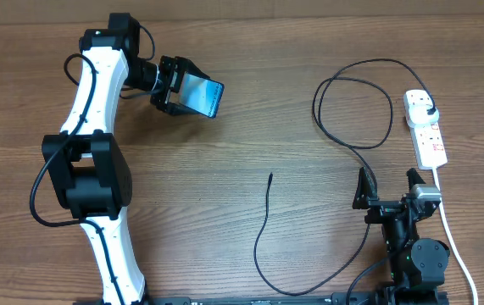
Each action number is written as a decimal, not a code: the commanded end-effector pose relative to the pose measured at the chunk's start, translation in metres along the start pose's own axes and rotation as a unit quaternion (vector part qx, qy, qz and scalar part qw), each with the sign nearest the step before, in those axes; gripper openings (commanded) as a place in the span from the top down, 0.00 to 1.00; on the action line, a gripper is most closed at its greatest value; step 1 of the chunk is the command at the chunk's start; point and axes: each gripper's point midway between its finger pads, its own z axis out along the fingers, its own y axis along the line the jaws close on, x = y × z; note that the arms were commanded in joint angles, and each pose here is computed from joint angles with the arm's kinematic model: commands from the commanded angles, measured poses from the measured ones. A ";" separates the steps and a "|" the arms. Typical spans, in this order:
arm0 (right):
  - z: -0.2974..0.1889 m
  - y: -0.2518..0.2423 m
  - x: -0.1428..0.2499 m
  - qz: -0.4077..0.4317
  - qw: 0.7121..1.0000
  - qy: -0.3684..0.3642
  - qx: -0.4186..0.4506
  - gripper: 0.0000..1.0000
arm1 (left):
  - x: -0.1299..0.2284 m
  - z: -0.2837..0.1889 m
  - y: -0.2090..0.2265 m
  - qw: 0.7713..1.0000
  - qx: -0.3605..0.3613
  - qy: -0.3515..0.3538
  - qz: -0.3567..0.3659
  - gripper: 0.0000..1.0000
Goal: Plug charger to phone and switch on socket
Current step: 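Lift the phone with the left gripper and tilt it upright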
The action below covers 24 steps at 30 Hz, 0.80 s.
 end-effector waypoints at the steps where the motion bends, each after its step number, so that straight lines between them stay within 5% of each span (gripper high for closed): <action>1: 0.000 0.000 0.001 -0.002 1.000 -0.001 0.001 0.00 | 0.033 -0.012 -0.018 0.996 0.047 0.070 0.024 0.96; 8: 0.000 0.000 0.001 -0.002 1.000 -0.001 0.001 0.00 | 0.057 -0.017 -0.024 0.988 0.074 0.133 0.010 0.96; 24: 0.000 0.000 0.001 -0.002 1.000 -0.001 0.001 0.00 | 0.057 -0.017 -0.024 0.988 0.073 0.133 0.011 0.96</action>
